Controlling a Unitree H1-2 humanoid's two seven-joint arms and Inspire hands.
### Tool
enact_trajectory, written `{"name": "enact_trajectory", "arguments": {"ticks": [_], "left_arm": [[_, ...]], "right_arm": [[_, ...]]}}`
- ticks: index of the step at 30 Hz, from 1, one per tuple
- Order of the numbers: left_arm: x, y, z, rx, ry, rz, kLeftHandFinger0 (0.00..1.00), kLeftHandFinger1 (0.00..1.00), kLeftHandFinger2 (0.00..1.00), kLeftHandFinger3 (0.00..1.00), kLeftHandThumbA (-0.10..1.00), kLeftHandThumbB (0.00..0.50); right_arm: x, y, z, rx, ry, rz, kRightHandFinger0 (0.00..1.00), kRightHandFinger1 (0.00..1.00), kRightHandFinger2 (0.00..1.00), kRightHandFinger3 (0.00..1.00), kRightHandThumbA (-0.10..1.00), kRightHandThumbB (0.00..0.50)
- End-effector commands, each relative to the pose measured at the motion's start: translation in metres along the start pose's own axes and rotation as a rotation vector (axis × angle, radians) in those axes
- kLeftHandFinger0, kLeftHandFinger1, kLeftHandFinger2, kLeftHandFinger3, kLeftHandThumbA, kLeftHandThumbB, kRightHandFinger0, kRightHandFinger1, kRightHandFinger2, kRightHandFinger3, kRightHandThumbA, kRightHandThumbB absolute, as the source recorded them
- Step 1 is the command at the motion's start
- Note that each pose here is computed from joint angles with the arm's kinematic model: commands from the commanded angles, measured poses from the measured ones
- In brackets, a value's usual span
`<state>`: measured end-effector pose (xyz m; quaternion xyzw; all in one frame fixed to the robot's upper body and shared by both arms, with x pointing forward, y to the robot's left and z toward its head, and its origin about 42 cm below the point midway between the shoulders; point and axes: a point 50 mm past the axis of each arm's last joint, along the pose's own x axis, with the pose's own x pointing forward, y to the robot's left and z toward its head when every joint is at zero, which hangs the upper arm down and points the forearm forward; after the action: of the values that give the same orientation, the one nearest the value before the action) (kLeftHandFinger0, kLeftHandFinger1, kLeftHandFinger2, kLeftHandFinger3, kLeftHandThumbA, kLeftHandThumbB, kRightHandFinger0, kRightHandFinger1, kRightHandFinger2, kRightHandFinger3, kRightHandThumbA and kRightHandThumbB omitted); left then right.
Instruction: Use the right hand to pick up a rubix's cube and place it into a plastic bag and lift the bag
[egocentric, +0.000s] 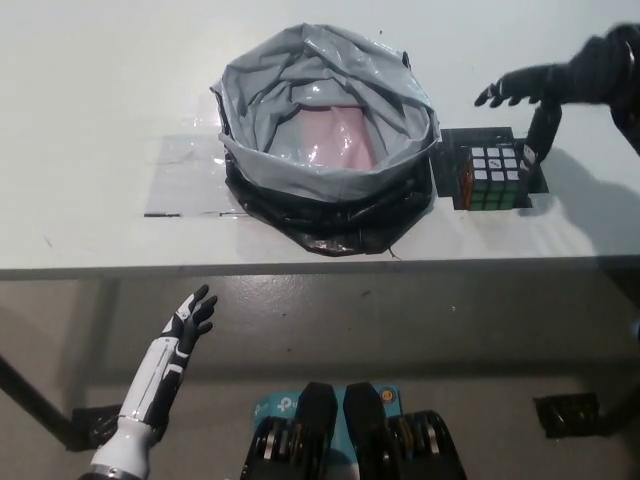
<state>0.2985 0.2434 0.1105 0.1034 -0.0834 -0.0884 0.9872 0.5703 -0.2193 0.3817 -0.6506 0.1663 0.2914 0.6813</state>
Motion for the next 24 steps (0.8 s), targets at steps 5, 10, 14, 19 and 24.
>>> {"name": "enact_trajectory", "arguments": {"ticks": [5,10,14,19,24], "left_arm": [[0.000,0.002,0.012,0.015,-0.064,-0.029,1.00,1.00,1.00,1.00,1.00,0.237],[0.000,0.002,0.013,0.018,-0.066,-0.032,1.00,1.00,1.00,1.00,1.00,0.241],[0.002,0.002,0.013,0.017,-0.071,-0.037,1.00,1.00,1.00,1.00,1.00,0.247],[0.002,0.003,0.014,0.030,-0.076,-0.040,1.00,1.00,1.00,1.00,1.00,0.245],[0.003,0.003,0.014,0.026,-0.078,-0.044,1.00,1.00,1.00,1.00,1.00,0.235]], "right_arm": [[-0.015,-0.035,0.008,-0.065,0.032,-0.032,1.00,1.00,1.00,1.00,1.00,0.500],[-0.005,-0.032,0.008,-0.035,0.051,-0.030,1.00,1.00,1.00,1.00,0.99,0.500],[0.004,-0.027,0.007,-0.041,0.056,-0.011,1.00,1.00,1.00,1.00,0.99,0.500],[0.011,-0.023,0.010,-0.074,0.067,0.019,1.00,1.00,1.00,1.00,1.00,0.500],[0.016,-0.018,0.012,-0.072,0.052,0.024,1.00,1.00,1.00,1.00,1.00,0.500]]}}
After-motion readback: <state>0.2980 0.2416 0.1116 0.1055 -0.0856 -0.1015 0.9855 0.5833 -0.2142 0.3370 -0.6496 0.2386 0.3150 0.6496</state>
